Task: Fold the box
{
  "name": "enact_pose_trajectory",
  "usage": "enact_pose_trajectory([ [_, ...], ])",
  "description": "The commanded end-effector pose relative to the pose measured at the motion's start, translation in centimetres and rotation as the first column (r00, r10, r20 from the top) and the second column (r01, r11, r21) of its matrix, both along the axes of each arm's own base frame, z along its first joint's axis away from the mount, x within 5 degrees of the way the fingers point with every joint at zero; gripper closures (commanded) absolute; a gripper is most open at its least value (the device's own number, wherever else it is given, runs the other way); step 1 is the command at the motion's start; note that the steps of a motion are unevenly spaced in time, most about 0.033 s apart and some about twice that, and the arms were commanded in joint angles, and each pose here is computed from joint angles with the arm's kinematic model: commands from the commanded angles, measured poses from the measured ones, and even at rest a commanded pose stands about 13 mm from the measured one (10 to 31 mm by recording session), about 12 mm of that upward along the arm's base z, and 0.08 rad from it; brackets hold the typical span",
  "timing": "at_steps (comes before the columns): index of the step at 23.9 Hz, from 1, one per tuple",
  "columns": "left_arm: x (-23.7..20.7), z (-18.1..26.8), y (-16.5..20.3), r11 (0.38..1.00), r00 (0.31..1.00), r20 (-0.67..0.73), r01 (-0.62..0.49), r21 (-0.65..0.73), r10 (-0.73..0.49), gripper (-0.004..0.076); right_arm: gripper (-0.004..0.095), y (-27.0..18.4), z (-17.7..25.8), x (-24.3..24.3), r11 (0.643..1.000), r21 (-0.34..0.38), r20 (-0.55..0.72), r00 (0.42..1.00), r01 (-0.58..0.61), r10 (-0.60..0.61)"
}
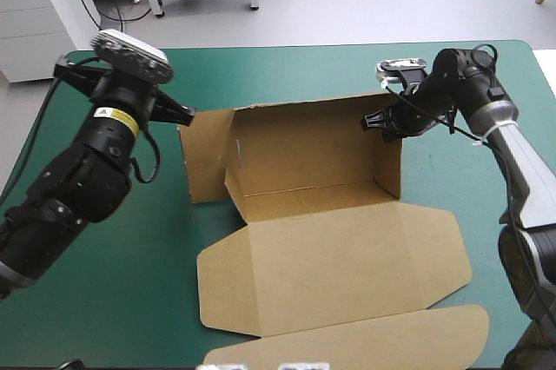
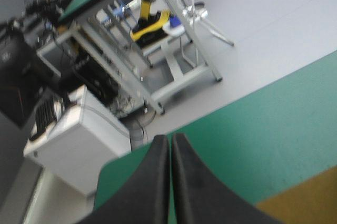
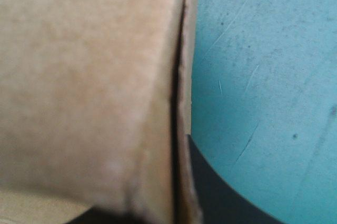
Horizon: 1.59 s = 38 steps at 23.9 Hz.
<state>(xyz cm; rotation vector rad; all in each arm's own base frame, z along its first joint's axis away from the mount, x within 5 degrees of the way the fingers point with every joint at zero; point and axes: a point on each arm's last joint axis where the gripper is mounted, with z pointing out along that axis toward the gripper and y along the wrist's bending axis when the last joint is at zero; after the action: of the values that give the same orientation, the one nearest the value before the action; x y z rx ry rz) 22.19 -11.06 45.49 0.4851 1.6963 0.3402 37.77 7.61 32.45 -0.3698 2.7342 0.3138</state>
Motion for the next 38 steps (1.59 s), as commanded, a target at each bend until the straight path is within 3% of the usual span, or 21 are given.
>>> enact_pose_trajectory([
  [1, 0.7, 0.6, 3.3, 0.993, 0.998, -0.052, -0.042, -0.11, 0.036, 0.0729, 0.0912, 0.3, 0.8, 0.7, 0.999, 0.042, 0.034, 0.999, 0.03, -0.031],
  [5, 1.8, -0.4, 5.8, 0.98, 0.984, -0.163, -0.093, -0.174, 0.064, 0.0729, 0.0912, 0.5, -1.5, 2.1, 0.999, 0.039, 0.01, 0.999, 0.034, -0.034],
  [11, 3.5, -2.5, 9.4, 0.95, 0.942, -0.323, -0.18, -0.257, 0.091, 0.0729, 0.0872, 0.7, -2.4, 4.3, 0.996, 0.063, 0.143, 0.988, 0.056, -0.064],
  [13, 3.7, -3.0, 9.6, 0.954, 0.929, -0.365, -0.164, -0.25, 0.064, 0.0729, 0.074, 0.7, -2.2, 4.3, 0.999, 0.047, 0.169, 0.985, 0.024, -0.031],
  [16, 3.7, -3.2, 9.0, 0.957, 0.926, -0.377, -0.116, -0.265, 0.008, 0.0729, 0.0467, 0.7, -2.1, 4.4, 0.999, 0.043, 0.186, 0.982, 0.016, -0.024],
  [17, 3.7, -3.2, 9.0, 0.957, 0.926, -0.379, -0.114, -0.267, 0.005, 0.073, 0.0422, 0.7, -1.8, 4.5, 0.999, 0.044, 0.196, 0.98, 0.015, -0.023],
  [23, 4.6, -4.2, 9.0, 0.96, 0.907, -0.422, -0.124, -0.251, 0.007, 0.0729, 0.0419, 0.5, 4.4, 3.8, 0.999, 0.015, 0.232, 0.972, -0.039, 0.034],
  [27, 5.7, -5.3, 9.0, 0.962, 0.889, -0.458, -0.139, -0.233, 0.017, 0.0729, 0.0419, 0.3, 9.2, 2.2, 0.999, 0.026, 0.357, 0.934, -0.038, 0.026],
  [33, 6.8, -6.7, 11.8, 0.905, 0.845, -0.532, -0.27, -0.328, 0.06, 0.0729, 0.0419, -1.0, 12.1, -0.1, 0.997, 0.011, 0.413, 0.908, 0.075, -0.073],
  [38, 6.3, -7.2, 15.2, 0.849, 0.804, -0.583, -0.386, -0.36, 0.118, 0.073, 0.0419, -1.7, 13.8, -2.2, 0.995, -0.018, 0.454, 0.887, 0.101, -0.082],
])
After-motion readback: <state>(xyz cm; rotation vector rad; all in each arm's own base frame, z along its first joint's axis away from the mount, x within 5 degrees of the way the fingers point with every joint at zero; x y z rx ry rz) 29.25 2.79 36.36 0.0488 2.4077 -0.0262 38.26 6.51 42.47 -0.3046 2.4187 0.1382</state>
